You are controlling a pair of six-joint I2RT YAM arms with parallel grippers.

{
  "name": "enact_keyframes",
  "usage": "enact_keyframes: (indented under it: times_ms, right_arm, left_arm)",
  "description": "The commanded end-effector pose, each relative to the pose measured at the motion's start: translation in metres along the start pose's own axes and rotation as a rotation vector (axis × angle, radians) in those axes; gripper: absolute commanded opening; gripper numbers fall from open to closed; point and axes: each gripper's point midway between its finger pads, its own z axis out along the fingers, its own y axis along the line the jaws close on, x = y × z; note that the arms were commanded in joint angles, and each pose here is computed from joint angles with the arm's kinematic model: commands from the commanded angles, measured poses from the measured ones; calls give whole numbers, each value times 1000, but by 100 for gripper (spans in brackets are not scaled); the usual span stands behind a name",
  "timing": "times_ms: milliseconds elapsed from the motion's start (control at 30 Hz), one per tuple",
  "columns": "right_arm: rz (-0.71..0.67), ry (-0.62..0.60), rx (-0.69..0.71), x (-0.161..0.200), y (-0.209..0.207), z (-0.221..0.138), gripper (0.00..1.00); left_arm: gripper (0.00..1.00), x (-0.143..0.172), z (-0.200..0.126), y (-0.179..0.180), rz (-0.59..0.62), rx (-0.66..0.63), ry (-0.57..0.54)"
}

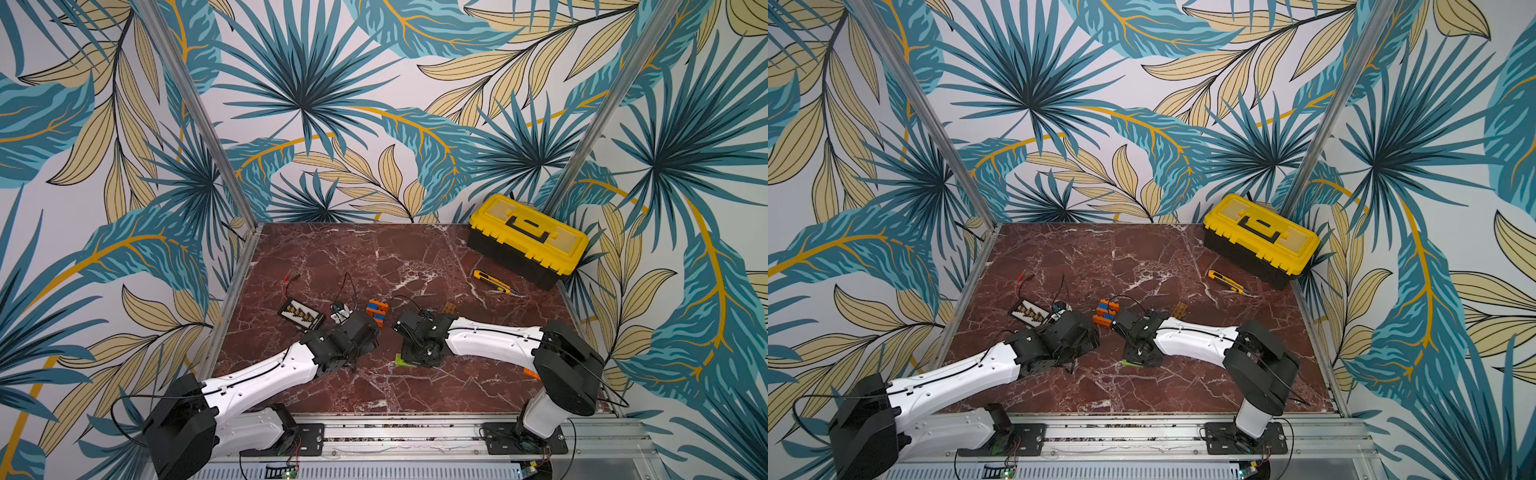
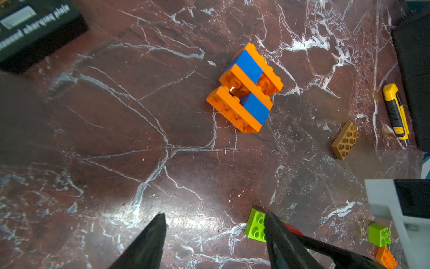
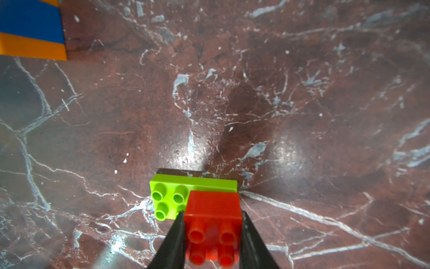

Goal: Assemble the number 5 with lego
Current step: Assemble the lego brick with the lego brick.

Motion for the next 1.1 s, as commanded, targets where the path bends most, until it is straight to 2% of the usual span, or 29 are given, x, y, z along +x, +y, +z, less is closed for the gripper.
enact_keyframes:
  times_ms: [0,400,600,700,800,867,900,933,1067]
  right_arm:
    - [-4,54,93,14,-19,21,28]
    - [-77,147,286,33,-56,52,23]
    - [-101,280,375,60,-78,84,20]
    - [-91,261,359,58,-79,85,20]
    - [-96,203,330,40,-71,71,21]
    - [-107,163,320,26,-66,59,22]
    - [-111,146,307,18,-64,54,25]
    - [-121,126,281,12,-58,48,33]
    - [-123,58,211,-8,-44,24,44]
  left_arm:
    - [70,-2,1,10,-14,-23,-18]
    - [70,-3,0,12,-21,-33,-24]
    - [70,-4,-2,21,-41,-67,-39]
    - [70,-7,-5,29,-64,-82,-59]
    - [70,-9,-8,34,-90,-78,-81]
    - [70,-11,-10,37,-105,-73,-96]
    - [70,-12,-12,37,-109,-68,-103]
    - [70,-13,-13,38,-113,-65,-108]
    - [70,-15,-17,38,-111,-56,-121]
